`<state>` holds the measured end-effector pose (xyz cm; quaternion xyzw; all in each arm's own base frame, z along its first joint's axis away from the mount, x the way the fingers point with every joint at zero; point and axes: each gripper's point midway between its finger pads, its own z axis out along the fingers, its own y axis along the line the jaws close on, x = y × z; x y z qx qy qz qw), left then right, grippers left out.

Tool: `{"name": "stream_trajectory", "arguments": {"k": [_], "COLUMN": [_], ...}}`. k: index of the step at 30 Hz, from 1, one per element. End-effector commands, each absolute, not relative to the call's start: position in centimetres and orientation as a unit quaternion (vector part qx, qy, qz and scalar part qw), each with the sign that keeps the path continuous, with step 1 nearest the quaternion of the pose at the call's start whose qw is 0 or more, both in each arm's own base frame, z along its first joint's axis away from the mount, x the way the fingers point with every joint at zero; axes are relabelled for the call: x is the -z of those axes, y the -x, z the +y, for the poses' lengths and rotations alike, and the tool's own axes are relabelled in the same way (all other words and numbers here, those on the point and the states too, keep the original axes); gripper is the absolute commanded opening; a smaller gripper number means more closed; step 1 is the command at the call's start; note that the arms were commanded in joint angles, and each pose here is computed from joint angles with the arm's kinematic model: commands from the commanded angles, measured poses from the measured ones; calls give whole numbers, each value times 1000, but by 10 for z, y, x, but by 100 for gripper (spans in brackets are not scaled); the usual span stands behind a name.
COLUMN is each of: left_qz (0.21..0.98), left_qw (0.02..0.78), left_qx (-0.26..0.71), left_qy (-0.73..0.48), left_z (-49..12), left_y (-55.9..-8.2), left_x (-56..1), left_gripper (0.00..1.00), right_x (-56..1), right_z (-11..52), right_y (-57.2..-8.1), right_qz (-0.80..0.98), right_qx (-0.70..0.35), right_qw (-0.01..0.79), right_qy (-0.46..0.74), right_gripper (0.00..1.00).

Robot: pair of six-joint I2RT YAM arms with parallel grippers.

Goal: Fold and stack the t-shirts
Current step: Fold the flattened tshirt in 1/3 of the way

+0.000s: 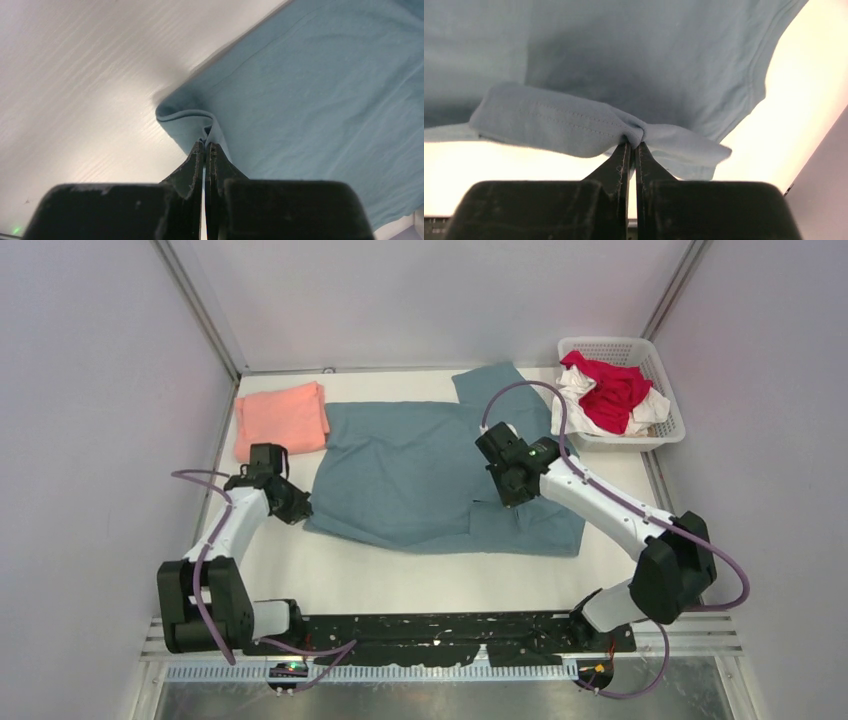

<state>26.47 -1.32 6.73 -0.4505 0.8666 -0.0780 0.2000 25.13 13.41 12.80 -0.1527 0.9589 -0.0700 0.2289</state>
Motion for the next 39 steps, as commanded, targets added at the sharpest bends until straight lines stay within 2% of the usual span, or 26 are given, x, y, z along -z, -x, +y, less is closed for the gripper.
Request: {"name": "stream_trajectory", "arguments": {"k": [1,6,12,20,21,23,25,26,27,28,30,31,33,35,36,37,38,39], "left_qz": [857,855,858,865,866,869,869,869,870,870,870,870,868,868,870,872,875,880], "left_qw": [225,230,224,207,206,212,230,235,239,247,265,272,287,298,299,299,298,291], "left_qx": [98,78,58,40,40,45,46,46,44,43,48,51,63,76,84,94,102,116], "left_qy": [453,459,458,456,454,445,436,433,429,425,412,408,400,389,384,376,367,357], "left_z": [-15,-6,2,6,5,5,8,10,12,14,14,13,11,6,2,-3,-7,-16], "left_y": [-302,-324,-346,-362,-364,-372,-382,-385,-387,-389,-392,-391,-388,-382,-380,-378,-376,-374], "left_x": [-85,-92,-91,-80,-79,-78,-82,-87,-93,-102,-117,-123,-134,-142,-142,-143,-143,-142], "left_gripper": [0,0,0,0,4,26,52,61,72,80,90,97,100,100,100,100,99,99], "right_x": [-147,-162,-164,-150,-147,-138,-112,-117,-113,-118,-129,-140,-167,-181,-204,-182,-200,-175], "right_z": [126,117,102,116,118,124,130,133,126,114,97,94,84,84,94,96,112,116], "right_y": [-301,-339,-374,-413,-417,-431,-453,-467,-484,-496,-516,-526,-525,-514,-510,-495,-488,-471], "right_qz": [947,937,934,939,939,940,941,936,929,918,895,885,868,871,873,887,890,903], "right_qx": [91,117,149,135,133,131,138,141,178,221,291,308,337,311,257,237,163,140], "right_qw": [271,307,308,291,291,285,279,295,304,316,333,345,363,379,415,396,426,405], "right_qy": [145,116,101,123,127,132,137,128,111,97,69,61,40,31,15,26,14,21], "right_gripper": [5,5,5,9,10,12,16,28,32,43,64,69,79,98,99,96,96,95]}}
